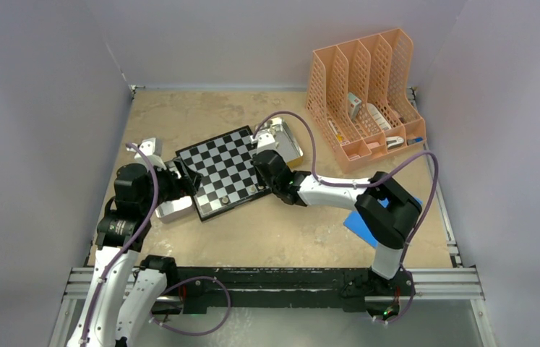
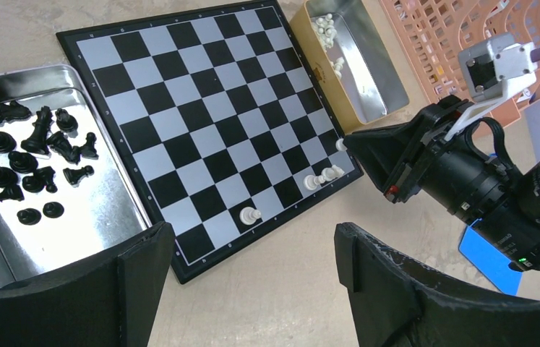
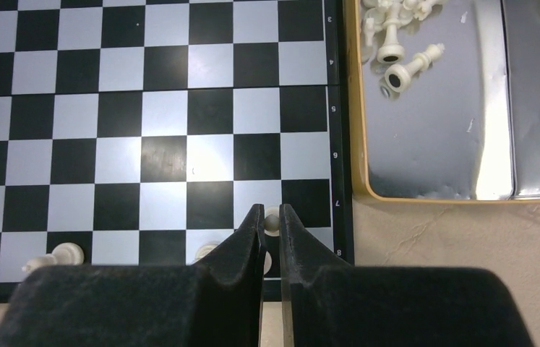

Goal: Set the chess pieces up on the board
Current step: Place the chess piece on the chessboard.

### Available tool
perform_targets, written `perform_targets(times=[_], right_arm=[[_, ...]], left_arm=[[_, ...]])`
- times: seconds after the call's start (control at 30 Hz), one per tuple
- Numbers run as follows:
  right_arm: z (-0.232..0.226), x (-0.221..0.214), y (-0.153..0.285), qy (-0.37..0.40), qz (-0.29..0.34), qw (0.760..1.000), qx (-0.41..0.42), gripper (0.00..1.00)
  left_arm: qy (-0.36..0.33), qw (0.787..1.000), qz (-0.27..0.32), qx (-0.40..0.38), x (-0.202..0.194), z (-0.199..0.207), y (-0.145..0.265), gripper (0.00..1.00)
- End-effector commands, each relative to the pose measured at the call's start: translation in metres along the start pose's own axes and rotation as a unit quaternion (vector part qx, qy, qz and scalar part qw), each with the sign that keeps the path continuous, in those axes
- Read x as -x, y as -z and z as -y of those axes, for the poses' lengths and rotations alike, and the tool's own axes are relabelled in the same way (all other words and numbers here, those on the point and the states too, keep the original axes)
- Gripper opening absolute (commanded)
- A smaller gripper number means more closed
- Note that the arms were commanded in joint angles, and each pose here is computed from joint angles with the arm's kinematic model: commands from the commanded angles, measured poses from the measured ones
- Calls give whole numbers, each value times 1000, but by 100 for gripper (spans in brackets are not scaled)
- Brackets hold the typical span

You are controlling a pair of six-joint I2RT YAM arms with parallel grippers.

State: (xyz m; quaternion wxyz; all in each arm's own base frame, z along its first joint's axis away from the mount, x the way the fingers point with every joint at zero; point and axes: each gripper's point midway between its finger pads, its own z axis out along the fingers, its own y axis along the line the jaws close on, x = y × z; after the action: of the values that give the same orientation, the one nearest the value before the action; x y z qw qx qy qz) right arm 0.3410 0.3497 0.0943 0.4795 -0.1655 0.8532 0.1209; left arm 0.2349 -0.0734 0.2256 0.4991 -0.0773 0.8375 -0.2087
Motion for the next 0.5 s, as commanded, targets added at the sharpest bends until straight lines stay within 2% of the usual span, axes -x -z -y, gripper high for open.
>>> perform_targets(times=[0.0, 0.47], right_arm=[[0, 5, -7, -19, 18, 1000, -8, 12], [16, -13, -27, -23, 6, 999, -40, 13]], left_arm=[[-2, 1000, 20, -1, 9, 1, 1, 82], [-2, 1000, 22, -1, 10, 1, 1, 82]])
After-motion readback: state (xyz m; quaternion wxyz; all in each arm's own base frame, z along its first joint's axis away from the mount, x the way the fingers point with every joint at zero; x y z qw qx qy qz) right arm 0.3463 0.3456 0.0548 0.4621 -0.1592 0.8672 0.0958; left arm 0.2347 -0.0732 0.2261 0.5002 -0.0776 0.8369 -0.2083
